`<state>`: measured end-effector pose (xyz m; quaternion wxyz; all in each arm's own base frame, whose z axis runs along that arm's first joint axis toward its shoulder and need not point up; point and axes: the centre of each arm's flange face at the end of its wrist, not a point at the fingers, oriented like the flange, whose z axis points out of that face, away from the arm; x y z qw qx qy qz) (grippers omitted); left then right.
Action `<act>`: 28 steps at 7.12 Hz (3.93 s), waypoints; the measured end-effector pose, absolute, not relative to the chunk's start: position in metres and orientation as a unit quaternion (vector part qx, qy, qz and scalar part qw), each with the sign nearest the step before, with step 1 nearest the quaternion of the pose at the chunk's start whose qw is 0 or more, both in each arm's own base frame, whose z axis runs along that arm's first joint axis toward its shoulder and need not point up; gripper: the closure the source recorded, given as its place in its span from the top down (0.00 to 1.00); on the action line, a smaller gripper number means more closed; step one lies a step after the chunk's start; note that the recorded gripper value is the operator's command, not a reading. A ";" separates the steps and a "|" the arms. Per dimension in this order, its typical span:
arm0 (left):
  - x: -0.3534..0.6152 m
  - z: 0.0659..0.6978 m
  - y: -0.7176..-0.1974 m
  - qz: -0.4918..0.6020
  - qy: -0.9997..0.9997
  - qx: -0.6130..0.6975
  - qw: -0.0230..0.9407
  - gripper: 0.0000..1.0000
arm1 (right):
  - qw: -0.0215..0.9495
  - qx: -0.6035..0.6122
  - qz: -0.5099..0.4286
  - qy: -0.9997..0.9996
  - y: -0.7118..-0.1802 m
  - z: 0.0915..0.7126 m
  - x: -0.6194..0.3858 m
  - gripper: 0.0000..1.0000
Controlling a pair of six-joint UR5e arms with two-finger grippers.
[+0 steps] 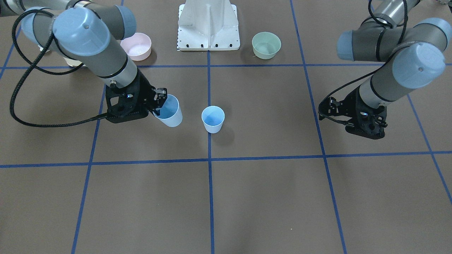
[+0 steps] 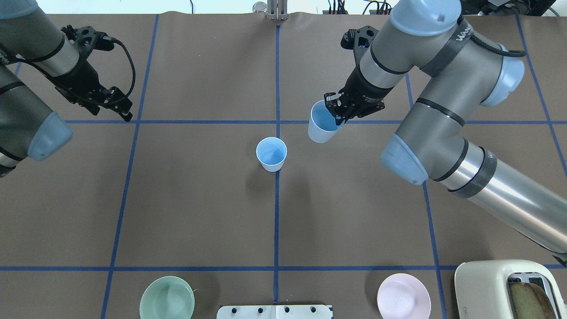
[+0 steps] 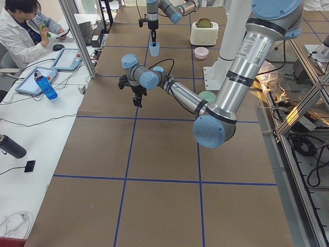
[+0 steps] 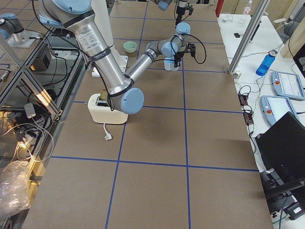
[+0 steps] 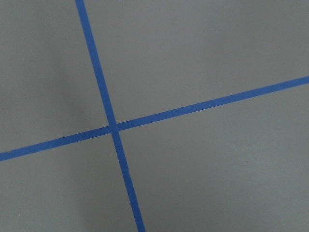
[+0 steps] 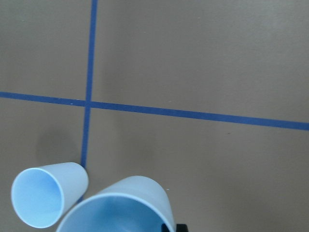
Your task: Stack blue cups with both arms
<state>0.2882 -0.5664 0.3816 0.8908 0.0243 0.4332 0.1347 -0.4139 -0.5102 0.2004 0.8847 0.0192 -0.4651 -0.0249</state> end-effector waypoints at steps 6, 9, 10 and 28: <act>0.288 0.436 -0.568 0.139 0.438 0.035 0.887 0.95 | 0.892 0.022 -0.005 -0.451 -0.460 0.147 -0.488 0.00; 0.282 0.441 -0.568 0.135 0.437 0.034 0.889 0.95 | 0.896 0.025 -0.010 -0.444 -0.453 0.144 -0.509 0.00; 0.281 0.442 -0.568 0.134 0.436 0.034 0.889 0.95 | 0.897 0.026 -0.010 -0.441 -0.453 0.145 -0.514 0.00; 0.279 0.443 -0.568 0.132 0.436 0.034 0.890 0.95 | 0.904 0.038 -0.003 -0.425 -0.490 0.136 -0.527 1.00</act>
